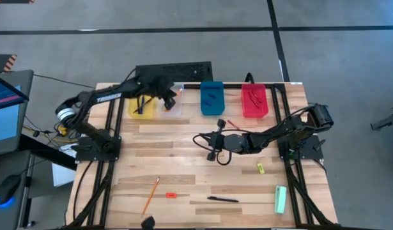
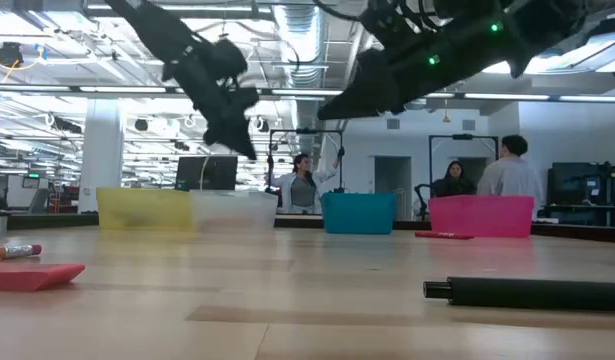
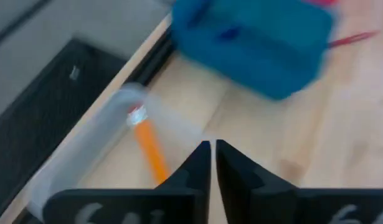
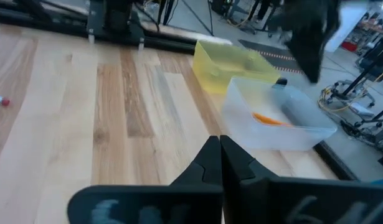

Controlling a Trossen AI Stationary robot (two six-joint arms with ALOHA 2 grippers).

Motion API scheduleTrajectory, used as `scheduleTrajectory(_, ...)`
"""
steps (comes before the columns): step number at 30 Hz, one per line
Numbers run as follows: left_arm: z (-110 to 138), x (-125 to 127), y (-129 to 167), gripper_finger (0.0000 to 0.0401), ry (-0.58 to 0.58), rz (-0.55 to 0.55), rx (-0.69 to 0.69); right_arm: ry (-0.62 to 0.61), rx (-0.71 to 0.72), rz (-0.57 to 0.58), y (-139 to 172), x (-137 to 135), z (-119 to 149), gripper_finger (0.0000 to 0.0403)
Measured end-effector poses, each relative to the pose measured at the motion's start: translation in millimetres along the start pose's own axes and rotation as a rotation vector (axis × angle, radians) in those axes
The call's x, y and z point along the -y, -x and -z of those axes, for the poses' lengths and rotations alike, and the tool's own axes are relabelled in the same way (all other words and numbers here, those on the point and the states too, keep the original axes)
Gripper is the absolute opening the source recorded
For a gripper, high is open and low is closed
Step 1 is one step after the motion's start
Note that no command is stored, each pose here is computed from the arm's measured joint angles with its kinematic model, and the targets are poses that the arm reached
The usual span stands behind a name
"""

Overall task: Sort crayons/erasers/pens/pencils in bins
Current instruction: Adjust the transparent bin on the table

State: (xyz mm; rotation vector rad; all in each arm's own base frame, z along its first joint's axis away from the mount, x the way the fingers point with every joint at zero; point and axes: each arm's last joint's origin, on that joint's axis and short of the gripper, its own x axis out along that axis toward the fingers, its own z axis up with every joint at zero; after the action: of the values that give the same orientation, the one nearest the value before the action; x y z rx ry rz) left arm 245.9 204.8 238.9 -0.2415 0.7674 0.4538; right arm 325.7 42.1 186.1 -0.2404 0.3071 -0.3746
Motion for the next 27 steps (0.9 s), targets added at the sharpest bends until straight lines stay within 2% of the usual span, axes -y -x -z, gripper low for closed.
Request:
scheduleTrajectory(3, 8.2, 22.1, 12.4, 0.0003, -0.061, 0.088, 0.088, -0.028, 0.012, 0.005, 1.6, 1.9, 6.1, 0.0002)
scheduleTrajectory(5, 18.8, 37.9, 20.2, 0.0003, -0.128, 0.135, 0.085, -0.043, 0.031, 0.009, 3.4, 3.5, 10.4, 0.0002)
scheduleTrajectory(11, 61.8, 76.0, 25.8, 0.0000, -0.249, 0.169, -0.081, -0.064, 0.062, 0.014, 4.9, 4.7, 10.9, 0.0002)
scheduleTrajectory(14, 80.5, 86.6, 17.2, 0.0000, -0.282, 0.094, -0.140, -0.064, 0.064, 0.014, 5.0, 4.6, 10.7, 0.0003)
scheduleTrajectory(18, 86.4, 87.6, 0.2, 0.0000, -0.297, -0.058, -0.134, -0.068, 0.071, 0.015, 4.9, 5.0, 9.9, 0.0002)
scheduleTrajectory(22, 85.6, 87.3, -20.6, 0.0000, -0.291, -0.048, -0.107, -0.067, 0.080, 0.017, 4.9, 5.2, 8.8, 0.0003)
scheduleTrajectory(27, 93.4, 87.8, -46.2, 0.0000, -0.301, -0.043, -0.136, -0.064, 0.080, 0.017, 4.9, 5.1, 8.8, 0.0002)
